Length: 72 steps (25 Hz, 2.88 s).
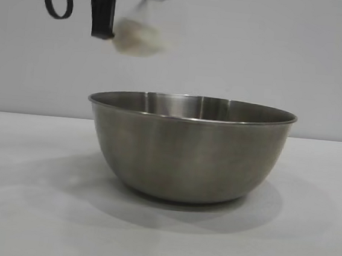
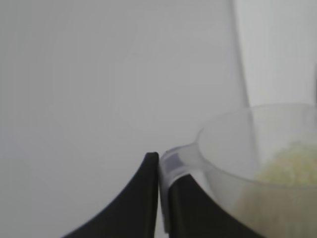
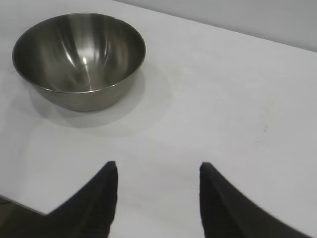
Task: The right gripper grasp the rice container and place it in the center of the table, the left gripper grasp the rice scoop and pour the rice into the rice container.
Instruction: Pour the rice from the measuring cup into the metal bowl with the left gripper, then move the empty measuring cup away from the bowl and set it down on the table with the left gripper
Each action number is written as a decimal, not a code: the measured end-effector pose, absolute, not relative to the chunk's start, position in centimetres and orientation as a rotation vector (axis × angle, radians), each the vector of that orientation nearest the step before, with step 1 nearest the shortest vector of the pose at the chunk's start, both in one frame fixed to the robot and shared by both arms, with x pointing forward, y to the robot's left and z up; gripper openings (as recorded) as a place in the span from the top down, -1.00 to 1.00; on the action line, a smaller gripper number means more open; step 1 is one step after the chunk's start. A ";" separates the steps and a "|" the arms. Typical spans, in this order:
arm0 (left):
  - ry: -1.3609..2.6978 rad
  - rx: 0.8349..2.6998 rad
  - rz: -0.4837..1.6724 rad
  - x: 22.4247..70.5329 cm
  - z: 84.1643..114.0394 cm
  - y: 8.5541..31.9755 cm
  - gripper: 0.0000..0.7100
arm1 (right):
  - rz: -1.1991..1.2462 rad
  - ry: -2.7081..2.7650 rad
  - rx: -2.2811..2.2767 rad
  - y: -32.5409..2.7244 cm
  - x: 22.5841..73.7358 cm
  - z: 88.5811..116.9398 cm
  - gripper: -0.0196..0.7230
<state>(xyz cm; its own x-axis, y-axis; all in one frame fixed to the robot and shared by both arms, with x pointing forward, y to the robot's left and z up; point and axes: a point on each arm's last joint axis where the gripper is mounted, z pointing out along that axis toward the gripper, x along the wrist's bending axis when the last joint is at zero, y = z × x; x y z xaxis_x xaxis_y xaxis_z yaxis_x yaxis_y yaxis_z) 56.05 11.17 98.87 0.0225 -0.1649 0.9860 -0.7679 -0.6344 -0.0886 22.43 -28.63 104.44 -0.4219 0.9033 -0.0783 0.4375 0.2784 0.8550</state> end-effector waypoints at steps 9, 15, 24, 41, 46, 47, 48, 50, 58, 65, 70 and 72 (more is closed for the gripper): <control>-1.696 1.675 1.765 54.1 96.9 7.9 1.00 | 1.058 1.981 1.200 -28.6 22.4 104.4 -0.01; -1.843 1.594 1.809 54.0 96.8 7.8 1.00 | 1.058 1.981 1.200 -28.6 22.4 104.4 -0.01; -1.864 1.580 1.812 54.0 96.8 7.8 1.00 | 1.058 1.981 1.200 -28.6 22.4 104.4 -0.01; 0.810 1.547 1.249 56.5 100.4 14.3 1.00 | 1.058 1.981 1.200 -28.6 22.4 104.4 -0.01; 1.092 1.435 1.052 55.8 96.6 20.3 1.00 | 1.058 1.981 1.200 -28.6 22.4 104.4 -0.01; 1.112 1.434 1.041 55.5 96.0 21.5 1.00 | 1.058 1.981 1.200 -28.6 22.4 104.4 -0.01; 1.119 1.444 1.034 55.4 95.6 22.3 1.00 | 1.058 1.981 1.200 -28.6 22.4 104.4 -0.01; 1.137 1.467 1.030 54.8 94.9 23.5 1.00 | 1.058 1.981 1.200 -28.6 22.4 104.4 -0.01; 1.143 1.554 0.986 54.7 91.6 23.8 1.00 | 1.058 1.981 1.200 -28.6 22.4 104.4 -0.01; 1.174 1.589 0.951 54.9 87.3 23.7 1.00 | 1.058 1.981 1.200 -28.6 22.4 104.4 -0.01; 1.174 1.584 0.951 54.7 86.7 23.7 1.00 | 1.058 1.981 1.200 -28.6 22.4 104.4 -0.01; 1.177 1.588 0.948 54.3 86.5 23.8 1.00 | 1.058 1.981 1.200 -28.6 22.4 104.4 -0.01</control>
